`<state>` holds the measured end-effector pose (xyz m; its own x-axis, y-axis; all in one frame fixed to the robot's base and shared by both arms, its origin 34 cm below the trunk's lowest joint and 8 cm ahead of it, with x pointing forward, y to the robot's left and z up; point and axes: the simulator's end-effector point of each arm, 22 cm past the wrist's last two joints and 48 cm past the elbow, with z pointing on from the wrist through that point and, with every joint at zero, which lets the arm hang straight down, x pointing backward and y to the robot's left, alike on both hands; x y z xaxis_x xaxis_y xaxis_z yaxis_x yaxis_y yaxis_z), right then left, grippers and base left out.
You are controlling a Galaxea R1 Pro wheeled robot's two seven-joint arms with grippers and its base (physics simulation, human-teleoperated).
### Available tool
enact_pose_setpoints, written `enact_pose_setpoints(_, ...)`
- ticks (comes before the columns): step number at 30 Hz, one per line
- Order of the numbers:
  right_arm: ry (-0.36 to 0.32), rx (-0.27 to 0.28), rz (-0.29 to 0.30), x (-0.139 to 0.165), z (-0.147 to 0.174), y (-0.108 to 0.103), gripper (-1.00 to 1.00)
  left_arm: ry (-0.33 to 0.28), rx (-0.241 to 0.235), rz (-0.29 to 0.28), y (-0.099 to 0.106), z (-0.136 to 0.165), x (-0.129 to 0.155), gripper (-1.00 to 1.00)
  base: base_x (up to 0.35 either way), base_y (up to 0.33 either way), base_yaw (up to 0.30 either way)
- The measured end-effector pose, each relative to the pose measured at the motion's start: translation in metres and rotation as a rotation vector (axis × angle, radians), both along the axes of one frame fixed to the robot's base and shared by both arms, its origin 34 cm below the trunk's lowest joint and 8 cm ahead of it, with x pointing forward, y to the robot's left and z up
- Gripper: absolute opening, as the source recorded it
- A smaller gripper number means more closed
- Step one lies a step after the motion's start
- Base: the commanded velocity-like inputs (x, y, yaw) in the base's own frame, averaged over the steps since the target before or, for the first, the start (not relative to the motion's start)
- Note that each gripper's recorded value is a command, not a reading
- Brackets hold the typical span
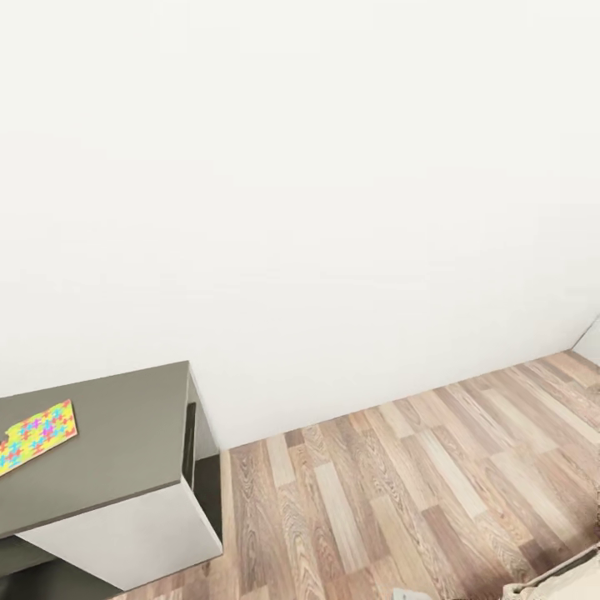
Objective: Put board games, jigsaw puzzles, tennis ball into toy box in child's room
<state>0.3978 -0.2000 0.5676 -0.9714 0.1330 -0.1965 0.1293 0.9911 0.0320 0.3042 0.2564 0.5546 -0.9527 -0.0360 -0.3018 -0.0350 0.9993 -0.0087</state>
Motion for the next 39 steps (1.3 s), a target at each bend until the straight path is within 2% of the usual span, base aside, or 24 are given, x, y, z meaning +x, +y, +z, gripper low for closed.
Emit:
enact_pose_setpoints(14, 0.0, 0.0, 0.0, 0.0, 0.0, 0.0, 1.0, 0.0, 0.0, 0.0, 0.0, 0.0, 0.0, 1.0, 0.041, -0.032, -0.167)
enact_pose_setpoints(30, 0.0, 0.0, 0.0, -0.0001, 0.0002, 0.0, 1.0, 0.0, 0.001, 0.0, 0.0009, 0.0001, 0.0, 1.0, 0.232, 0.107, -0.26)
enact_pose_setpoints(39, 0.0, 0.0, 0.0, 0.0002, 0.0, 0.0, 1.0, 0.0, 0.0, 0.0, 0.0001, 0.0, 0.0, 1.0, 0.052, -0.011, -0.264)
